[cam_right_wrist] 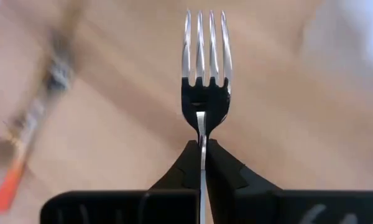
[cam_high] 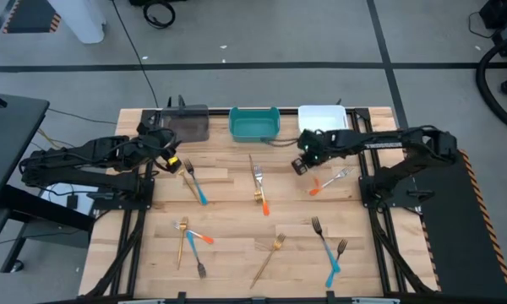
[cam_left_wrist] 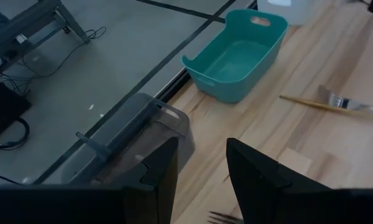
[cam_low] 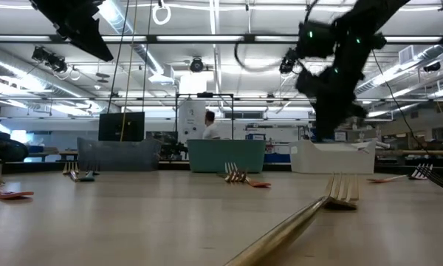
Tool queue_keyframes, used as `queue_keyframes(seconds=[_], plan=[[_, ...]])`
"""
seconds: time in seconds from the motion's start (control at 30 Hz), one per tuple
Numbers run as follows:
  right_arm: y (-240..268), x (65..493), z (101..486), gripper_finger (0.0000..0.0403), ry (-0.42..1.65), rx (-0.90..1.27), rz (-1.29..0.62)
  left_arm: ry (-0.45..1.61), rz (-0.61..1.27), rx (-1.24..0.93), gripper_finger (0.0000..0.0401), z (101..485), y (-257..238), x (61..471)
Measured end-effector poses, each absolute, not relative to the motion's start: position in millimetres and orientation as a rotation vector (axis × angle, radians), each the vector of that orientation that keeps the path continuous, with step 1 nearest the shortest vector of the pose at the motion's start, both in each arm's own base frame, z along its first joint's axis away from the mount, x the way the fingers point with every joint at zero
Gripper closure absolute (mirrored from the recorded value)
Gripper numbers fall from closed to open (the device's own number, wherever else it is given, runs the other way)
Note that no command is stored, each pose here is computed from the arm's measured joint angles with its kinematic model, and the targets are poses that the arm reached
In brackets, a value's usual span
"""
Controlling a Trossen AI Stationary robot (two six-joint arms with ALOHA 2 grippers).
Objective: Sort silverware by color (type)
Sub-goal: Put the orange fork into the white bin
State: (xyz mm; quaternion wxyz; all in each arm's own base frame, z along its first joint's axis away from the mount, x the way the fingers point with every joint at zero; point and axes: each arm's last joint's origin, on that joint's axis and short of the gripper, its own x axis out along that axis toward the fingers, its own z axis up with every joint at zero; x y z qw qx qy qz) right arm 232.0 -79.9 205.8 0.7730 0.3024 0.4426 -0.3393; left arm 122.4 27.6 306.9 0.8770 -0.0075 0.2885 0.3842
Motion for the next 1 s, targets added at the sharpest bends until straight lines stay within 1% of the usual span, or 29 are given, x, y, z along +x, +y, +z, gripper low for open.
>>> queue_keyframes(seconds=[0.13,0.23,0.37,0.47,0.53,0.7,0.83,1.0], plan=[[-96.9,232.9,246.7,0.0392,0.813,0.42,-0.792,0.534,0.831,-0.12,0.0258,308.9,27.8,123.9],[-113.3,229.3,277.3,0.0392,0.703,0.2,-0.858,0.501,0.848,-0.184,0.0258,309.3,27.8,124.2],[-137.1,219.8,292.5,0.0392,0.704,-0.074,-0.903,0.449,0.865,-0.259,0.0258,310.8,27.9,125.5],[-155.2,212.3,288.9,0.0392,0.803,-0.201,-0.877,0.403,0.868,-0.297,0.0258,313.3,28.1,127.2],[-168.4,207.5,279.8,0.0392,0.878,-0.208,-0.861,0.38,0.867,-0.313,0.0258,314.7,28.2,128.3],[-190.4,199.5,249.4,0.0391,1.046,-0.098,-0.756,0.33,0.859,-0.331,0.0258,318.6,28.4,130.9],[-193.9,199.5,233.1,0.0385,1.193,-0.121,-0.765,0.292,0.852,-0.345,0.0258,321.3,28.8,134.9],[-196.0,202.8,224.0,0.0358,1.225,-0.1,-0.762,0.316,0.847,-0.318,0.0258,319.4,29.1,140.4]])
